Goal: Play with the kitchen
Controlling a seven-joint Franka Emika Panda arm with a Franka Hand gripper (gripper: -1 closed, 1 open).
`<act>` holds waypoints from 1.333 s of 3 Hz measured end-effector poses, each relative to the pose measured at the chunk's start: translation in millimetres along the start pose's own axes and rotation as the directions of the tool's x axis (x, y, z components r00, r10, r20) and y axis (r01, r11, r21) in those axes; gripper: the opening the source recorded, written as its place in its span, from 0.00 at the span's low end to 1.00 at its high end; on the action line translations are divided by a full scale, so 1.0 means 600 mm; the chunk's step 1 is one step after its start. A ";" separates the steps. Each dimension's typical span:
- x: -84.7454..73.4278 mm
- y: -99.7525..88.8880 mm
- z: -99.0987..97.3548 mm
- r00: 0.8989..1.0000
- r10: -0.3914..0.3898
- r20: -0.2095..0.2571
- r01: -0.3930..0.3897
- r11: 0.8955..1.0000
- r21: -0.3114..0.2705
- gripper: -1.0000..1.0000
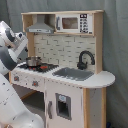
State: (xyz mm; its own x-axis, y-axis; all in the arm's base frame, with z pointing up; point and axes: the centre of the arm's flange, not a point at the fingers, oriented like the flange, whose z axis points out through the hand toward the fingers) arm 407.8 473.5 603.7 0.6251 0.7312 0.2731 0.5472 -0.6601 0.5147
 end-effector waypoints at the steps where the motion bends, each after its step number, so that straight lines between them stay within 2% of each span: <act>1: 0.011 0.020 0.016 1.000 0.001 0.001 -0.001 0.999 0.054 1.00; 4: 0.048 0.028 0.055 1.000 -0.014 -0.002 0.015 0.987 0.161 1.00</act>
State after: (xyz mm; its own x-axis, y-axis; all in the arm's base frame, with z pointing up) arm 453.2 478.0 593.3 0.6158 0.7411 0.2675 0.6389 -0.6684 0.3808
